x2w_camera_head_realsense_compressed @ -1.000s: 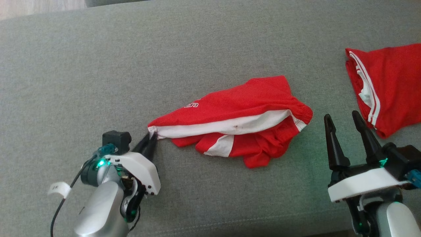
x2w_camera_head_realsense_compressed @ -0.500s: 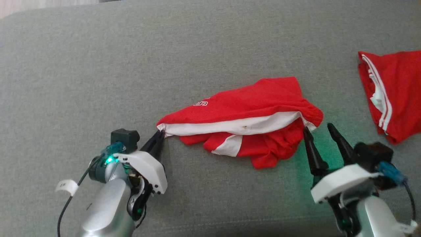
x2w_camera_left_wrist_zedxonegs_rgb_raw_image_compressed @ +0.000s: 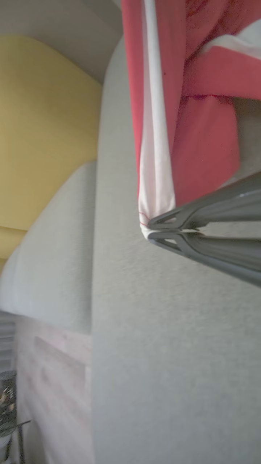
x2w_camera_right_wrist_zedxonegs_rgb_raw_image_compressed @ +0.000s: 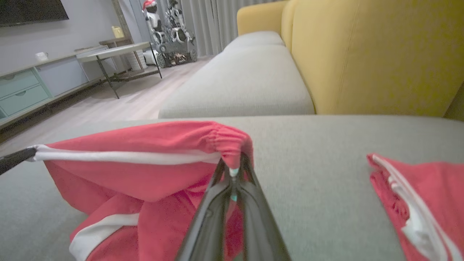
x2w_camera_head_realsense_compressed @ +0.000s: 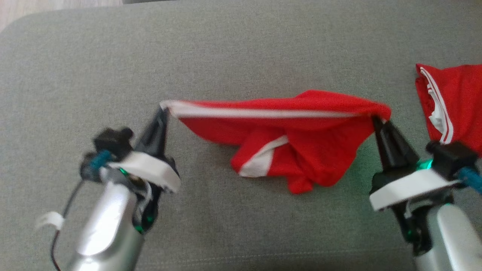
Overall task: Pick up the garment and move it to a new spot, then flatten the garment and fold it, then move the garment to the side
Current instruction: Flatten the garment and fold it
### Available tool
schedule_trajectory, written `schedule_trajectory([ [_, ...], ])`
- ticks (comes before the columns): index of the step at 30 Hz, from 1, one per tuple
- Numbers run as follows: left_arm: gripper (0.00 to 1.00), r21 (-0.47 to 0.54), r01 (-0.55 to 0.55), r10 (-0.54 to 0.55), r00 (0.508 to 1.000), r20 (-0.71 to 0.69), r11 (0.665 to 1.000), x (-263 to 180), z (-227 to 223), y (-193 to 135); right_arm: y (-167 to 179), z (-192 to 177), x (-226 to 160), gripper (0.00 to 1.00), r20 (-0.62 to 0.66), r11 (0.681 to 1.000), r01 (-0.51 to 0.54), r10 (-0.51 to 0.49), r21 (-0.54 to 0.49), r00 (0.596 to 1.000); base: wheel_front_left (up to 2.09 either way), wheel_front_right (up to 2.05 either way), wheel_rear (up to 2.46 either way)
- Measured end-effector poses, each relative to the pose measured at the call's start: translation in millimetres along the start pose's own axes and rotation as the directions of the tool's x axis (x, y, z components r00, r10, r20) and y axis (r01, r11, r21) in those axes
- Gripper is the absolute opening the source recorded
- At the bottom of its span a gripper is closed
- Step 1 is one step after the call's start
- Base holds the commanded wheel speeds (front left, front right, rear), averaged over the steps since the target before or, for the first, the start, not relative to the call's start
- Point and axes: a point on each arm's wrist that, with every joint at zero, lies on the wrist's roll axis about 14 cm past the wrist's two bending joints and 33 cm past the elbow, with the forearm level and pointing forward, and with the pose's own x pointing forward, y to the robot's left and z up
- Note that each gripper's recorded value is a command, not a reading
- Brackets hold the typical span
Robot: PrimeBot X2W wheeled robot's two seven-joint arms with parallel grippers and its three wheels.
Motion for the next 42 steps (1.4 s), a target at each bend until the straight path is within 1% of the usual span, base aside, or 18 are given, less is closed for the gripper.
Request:
schedule_trajectory([
  [3,0.0,0.028,-0.003,-0.002,0.987,0.162,1.0,7.3,55.5,1.8,3.0,39.2,3.6,0.0,0.088,0.999,-0.027,0.031,-0.036,0.996,0.0,0.0,0.0],
  [5,0.0,0.051,-0.002,-0.012,0.96,0.279,0.999,7.6,97.3,-0.9,5.4,68.0,3.8,0.0,0.149,0.996,-0.044,0.054,-0.073,0.987,0.0,0.0,0.0],
  [9,0.0,0.119,0.012,-0.067,0.88,0.47,0.993,-4.0,173.5,-14.9,11.7,119.6,-2.4,0.0,0.254,0.99,-0.063,0.093,-0.124,0.963,0.0,0.0,0.0],
  [12,0.0,0.165,0.01,-0.104,0.816,0.569,0.986,-18.5,222.3,-26.3,14.7,151.4,-11.3,0.0,0.318,0.986,-0.061,0.109,-0.157,0.942,0.0,0.0,0.0],
  [15,0.0,0.199,0.019,-0.146,0.75,0.645,0.98,-35.1,260.8,-39.8,17.0,171.5,-20.2,0.0,0.358,0.983,-0.058,0.118,-0.173,0.926,0.0,0.0,0.0],
  [16,0.0,0.199,0.019,-0.146,0.75,0.645,0.98,-35.1,260.8,-39.8,17.0,171.5,-20.2,0.0,0.358,0.983,-0.058,0.118,-0.173,0.926,0.0,0.0,0.0],
  [18,0.0,0.209,0.024,-0.161,0.724,0.67,0.978,-42.9,274.6,-46.1,16.3,176.3,-24.1,0.0,0.363,0.984,-0.054,0.114,-0.171,0.925,0.0,0.0,0.0],
  [19,0.0,0.21,0.025,-0.163,0.721,0.674,0.977,-45.1,277.4,-47.5,15.4,178.1,-25.4,0.0,0.367,0.984,-0.052,0.111,-0.169,0.924,0.0,0.0,0.0],
  [24,0.0,0.211,0.028,-0.163,0.734,0.659,0.977,-42.0,274.3,-47.7,11.6,177.1,-24.2,0.0,0.365,0.989,-0.05,0.099,-0.142,0.926,0.0,0.0,0.0],
  [27,0.0,0.218,0.043,-0.178,0.739,0.65,0.975,-33.1,271.7,-48.6,5.4,168.5,-14.8,0.0,0.346,0.994,-0.051,0.081,-0.094,0.935,0.0,0.0,0.0],
  [29,0.0,0.214,0.064,-0.19,0.741,0.645,0.975,-22.2,271.2,-49.5,1.6,162.9,-3.6,0.0,0.329,0.996,-0.053,0.074,-0.071,0.942,0.0,0.0,0.0],
  [33,0.0,0.212,0.102,-0.219,0.724,0.654,0.972,5.4,277.7,-52.6,-6.9,165.7,26.3,0.0,0.338,0.998,-0.057,0.067,-0.039,0.939,0.0,0.0,0.0],
  [38,0.0,0.217,0.112,-0.228,0.731,0.643,0.97,54.2,284.8,-48.9,-1.5,176.9,77.8,0.0,0.364,0.994,-0.107,0.101,-0.005,0.926,0.0,0.0,0.0],
  [42,0.0,0.227,0.078,-0.208,0.747,0.631,0.971,92.4,294.8,-38.5,4.0,203.9,117.3,0.0,0.434,0.989,-0.146,0.124,0.017,0.892,0.0,0.0,0.0],
])
